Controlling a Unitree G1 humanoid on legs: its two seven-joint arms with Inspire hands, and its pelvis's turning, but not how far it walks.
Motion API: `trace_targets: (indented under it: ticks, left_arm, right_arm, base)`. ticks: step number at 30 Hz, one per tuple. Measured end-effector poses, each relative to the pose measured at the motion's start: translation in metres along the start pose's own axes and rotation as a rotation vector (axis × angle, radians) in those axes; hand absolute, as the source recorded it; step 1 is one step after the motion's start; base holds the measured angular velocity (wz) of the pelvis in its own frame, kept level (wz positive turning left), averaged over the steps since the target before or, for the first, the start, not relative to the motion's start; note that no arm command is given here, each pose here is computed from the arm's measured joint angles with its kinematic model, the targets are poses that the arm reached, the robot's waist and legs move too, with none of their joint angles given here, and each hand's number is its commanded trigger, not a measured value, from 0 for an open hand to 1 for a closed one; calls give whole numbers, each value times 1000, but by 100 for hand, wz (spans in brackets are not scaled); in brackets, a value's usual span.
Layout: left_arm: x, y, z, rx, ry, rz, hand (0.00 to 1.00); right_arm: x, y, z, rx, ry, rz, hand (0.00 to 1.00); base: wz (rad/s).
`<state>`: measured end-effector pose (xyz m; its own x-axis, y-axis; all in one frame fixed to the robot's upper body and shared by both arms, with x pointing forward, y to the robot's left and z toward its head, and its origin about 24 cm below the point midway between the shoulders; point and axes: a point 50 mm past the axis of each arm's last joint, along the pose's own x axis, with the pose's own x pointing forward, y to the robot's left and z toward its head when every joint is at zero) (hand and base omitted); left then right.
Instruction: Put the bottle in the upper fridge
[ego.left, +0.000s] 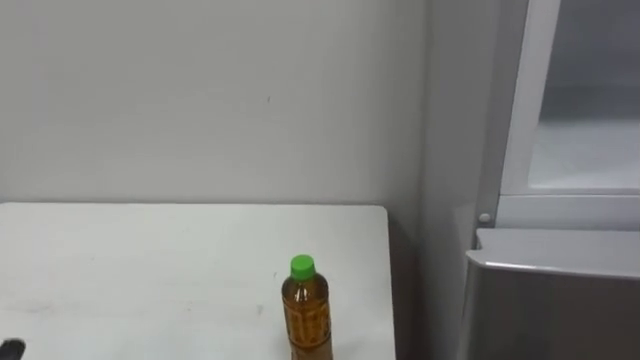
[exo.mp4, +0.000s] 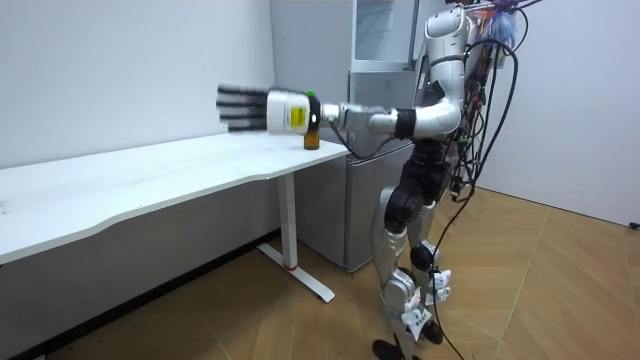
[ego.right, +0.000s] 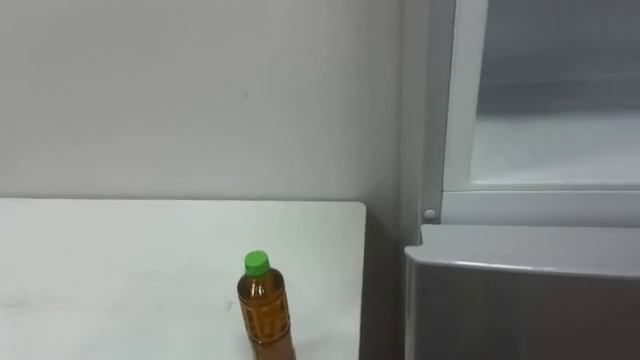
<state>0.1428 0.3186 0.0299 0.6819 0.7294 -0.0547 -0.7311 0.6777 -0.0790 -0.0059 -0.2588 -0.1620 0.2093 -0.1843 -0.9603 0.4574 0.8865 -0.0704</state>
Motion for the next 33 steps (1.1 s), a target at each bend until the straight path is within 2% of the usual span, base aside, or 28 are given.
trace_targets:
  ticks: [6,9,12,17,20,24,28,33]
  left_arm:
    - [-18,16,-62,97,266,53,0]
    - [-34,26,-97,158,424,72,0]
    - [-59,37,-132,257,602,52,0]
    - [-92,48,-164,391,791,-25,0]
    - [-112,54,-176,449,890,-77,0]
    - [-129,62,-186,540,974,-137,0]
    - [-140,73,-190,579,1048,-127,0]
    - [-150,78,-195,632,1126,-151,0]
  right_arm:
    - [0,0,0,-7,-1,5,0]
    - [0,2,3,-5,-14,16,0]
    - [0,2,3,-3,-13,26,0]
    - [1,2,7,-19,-18,28,0]
    - [2,4,8,-56,-9,38,0]
    - [2,5,7,-72,-3,37,0]
    - [3,8,8,-88,-9,40,0]
    - [3,13,6,-79,-4,41,0]
  base:
    - [-7]
    - [-4]
    - [8]
    - [0]
    - [-2]
    - [-4]
    - [-10]
    - [-4]
